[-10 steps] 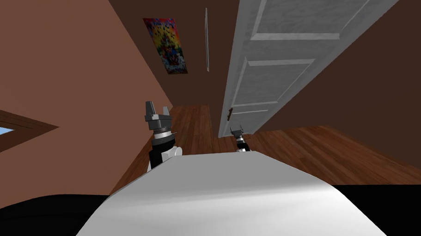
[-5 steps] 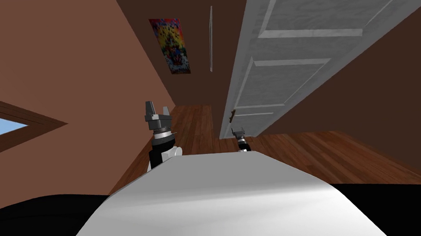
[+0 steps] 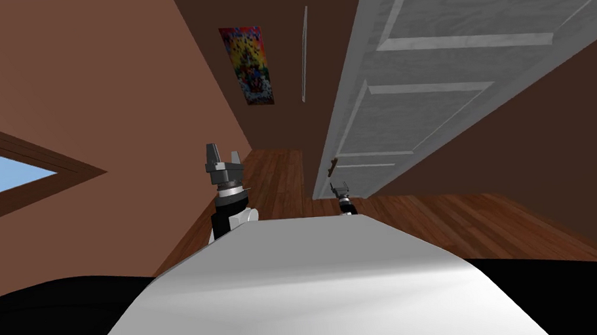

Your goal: Pull the door open

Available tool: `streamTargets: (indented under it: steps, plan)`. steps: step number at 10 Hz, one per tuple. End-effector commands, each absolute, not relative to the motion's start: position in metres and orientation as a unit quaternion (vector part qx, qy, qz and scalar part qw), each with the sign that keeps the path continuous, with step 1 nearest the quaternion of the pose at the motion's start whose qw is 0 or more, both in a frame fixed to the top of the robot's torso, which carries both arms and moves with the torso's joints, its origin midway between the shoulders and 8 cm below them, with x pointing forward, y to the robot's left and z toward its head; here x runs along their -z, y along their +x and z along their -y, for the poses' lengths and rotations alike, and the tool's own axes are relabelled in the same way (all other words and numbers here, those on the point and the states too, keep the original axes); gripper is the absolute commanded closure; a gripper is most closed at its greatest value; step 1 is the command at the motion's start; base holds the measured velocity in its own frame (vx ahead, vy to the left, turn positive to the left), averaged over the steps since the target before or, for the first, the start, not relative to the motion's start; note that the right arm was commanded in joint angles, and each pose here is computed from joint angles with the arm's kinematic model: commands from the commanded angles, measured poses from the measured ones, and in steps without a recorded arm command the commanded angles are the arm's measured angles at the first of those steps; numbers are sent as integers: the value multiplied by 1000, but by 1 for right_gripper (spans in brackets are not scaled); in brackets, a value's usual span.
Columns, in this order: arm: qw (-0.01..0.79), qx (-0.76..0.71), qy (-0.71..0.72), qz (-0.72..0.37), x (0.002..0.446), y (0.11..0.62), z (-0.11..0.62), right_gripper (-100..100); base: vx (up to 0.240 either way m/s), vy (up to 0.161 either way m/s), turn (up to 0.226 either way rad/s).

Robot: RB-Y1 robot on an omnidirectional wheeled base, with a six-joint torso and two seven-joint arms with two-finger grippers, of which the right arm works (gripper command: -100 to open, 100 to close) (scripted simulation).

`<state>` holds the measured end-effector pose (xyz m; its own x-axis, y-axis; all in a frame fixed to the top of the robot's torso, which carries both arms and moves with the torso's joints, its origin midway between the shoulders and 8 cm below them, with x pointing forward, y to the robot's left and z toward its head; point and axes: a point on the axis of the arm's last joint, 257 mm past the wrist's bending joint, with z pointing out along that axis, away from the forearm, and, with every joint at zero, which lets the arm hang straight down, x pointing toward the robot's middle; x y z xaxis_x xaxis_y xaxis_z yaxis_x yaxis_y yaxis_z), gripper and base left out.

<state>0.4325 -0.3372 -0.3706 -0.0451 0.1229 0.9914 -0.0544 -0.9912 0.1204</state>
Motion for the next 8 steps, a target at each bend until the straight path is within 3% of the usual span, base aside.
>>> streamTargets:
  steps: [1, 8]
  plan:
    - [53, -718, 694, -10, 377, 430, 347, -100, 72, -20, 100]
    - [37, -708, 705, 25, 389, 426, 371, -100, 49, -22, 64]
